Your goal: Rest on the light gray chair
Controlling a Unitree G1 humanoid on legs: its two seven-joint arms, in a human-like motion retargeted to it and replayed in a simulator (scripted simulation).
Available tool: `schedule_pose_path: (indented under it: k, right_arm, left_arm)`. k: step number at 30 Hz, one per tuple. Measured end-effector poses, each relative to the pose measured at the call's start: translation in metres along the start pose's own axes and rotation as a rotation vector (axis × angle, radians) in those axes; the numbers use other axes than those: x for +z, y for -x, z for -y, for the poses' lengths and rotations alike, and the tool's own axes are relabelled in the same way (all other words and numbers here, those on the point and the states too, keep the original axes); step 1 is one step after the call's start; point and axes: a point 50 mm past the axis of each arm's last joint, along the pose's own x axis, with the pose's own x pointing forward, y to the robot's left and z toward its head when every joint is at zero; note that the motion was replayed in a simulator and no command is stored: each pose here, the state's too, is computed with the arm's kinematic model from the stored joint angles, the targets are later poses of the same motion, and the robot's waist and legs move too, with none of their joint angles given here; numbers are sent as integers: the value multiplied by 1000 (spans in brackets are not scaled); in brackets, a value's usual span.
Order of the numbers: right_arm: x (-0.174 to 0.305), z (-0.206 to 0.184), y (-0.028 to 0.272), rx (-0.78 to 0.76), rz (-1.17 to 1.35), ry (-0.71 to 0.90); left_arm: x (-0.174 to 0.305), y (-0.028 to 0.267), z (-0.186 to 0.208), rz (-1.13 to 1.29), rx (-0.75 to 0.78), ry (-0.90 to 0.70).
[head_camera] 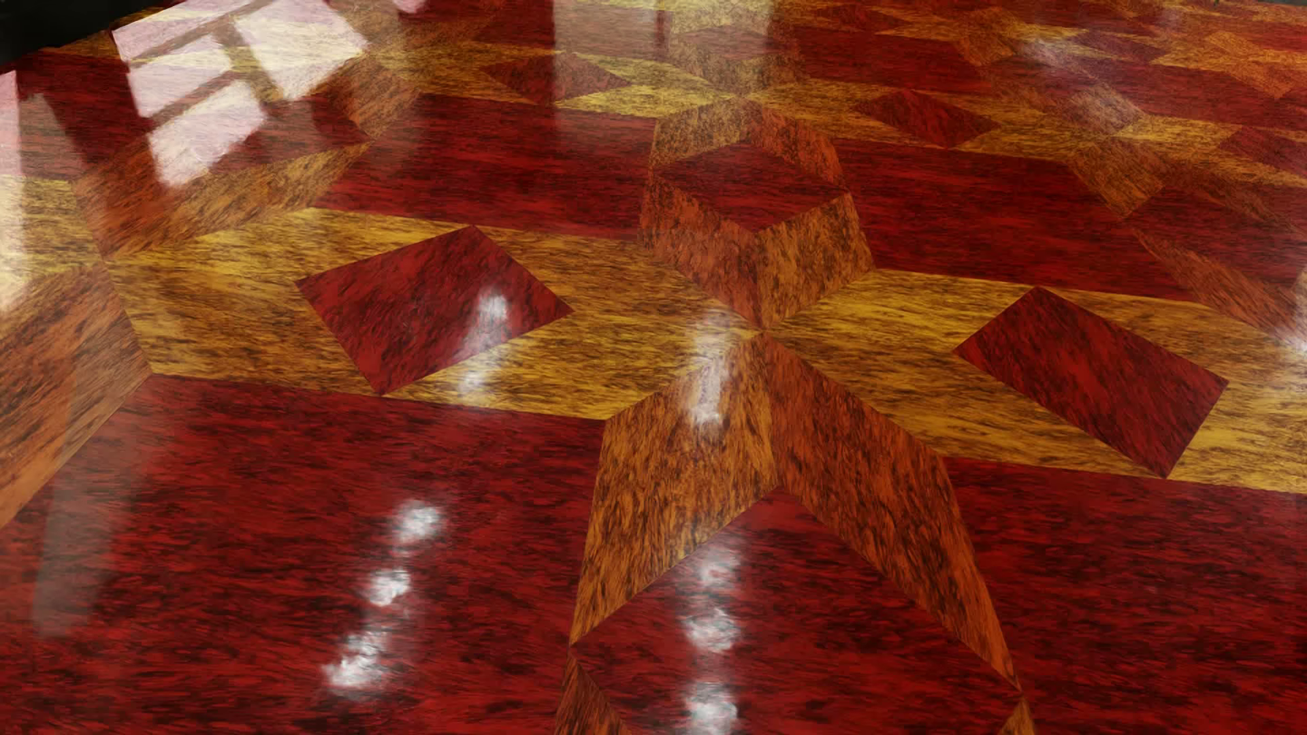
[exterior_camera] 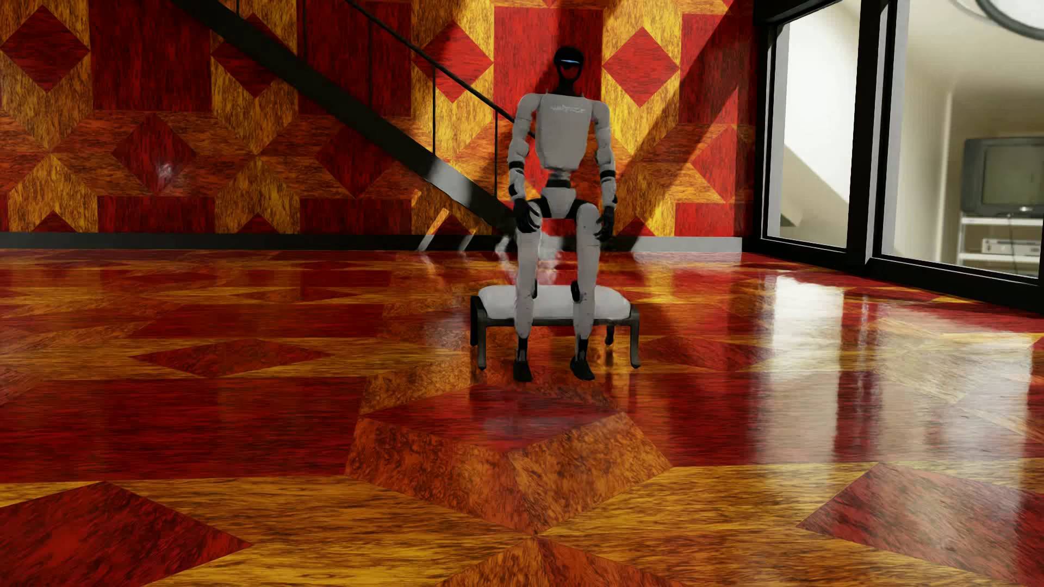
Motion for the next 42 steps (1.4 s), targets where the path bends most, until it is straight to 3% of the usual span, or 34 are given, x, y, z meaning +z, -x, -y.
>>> schedule_pose_path:
  k: [4, 6, 11, 22, 25, 31, 35, 39, 42]
  right_arm:
    - [11, 35, 9, -33, 26, 124]
    - [4, 51, 15, -76, -6, 182]
    - [-41, 65, 25, -318, -173, -26]
    - [-18, 25, 8, -114, -65, 20]
    - [5, 26, 4, -69, -13, 52]
    - [86, 43, 4, -76, 167, 342]
    - [151, 63, 20, -199, 335, 503]
    - [213, 65, 44, -234, 541, 760]
    - [261, 64, 79, -262, 690, 1003]
  left_arm:
    - [-3, 11, -49, 5, 55, -169]
    - [-18, 16, -65, -50, 96, -178]
    - [-59, 25, -71, -231, 245, -40]
    - [-11, 4, -19, -52, 39, -86]
    - [10, 1, -26, 9, 15, -125]
    - [81, 4, -55, 190, -18, -415]
    - [145, 16, -67, 351, 55, -676]
    - [210, 39, -80, 523, 103, -951]
    - [248, 56, -86, 606, 212, -1143]
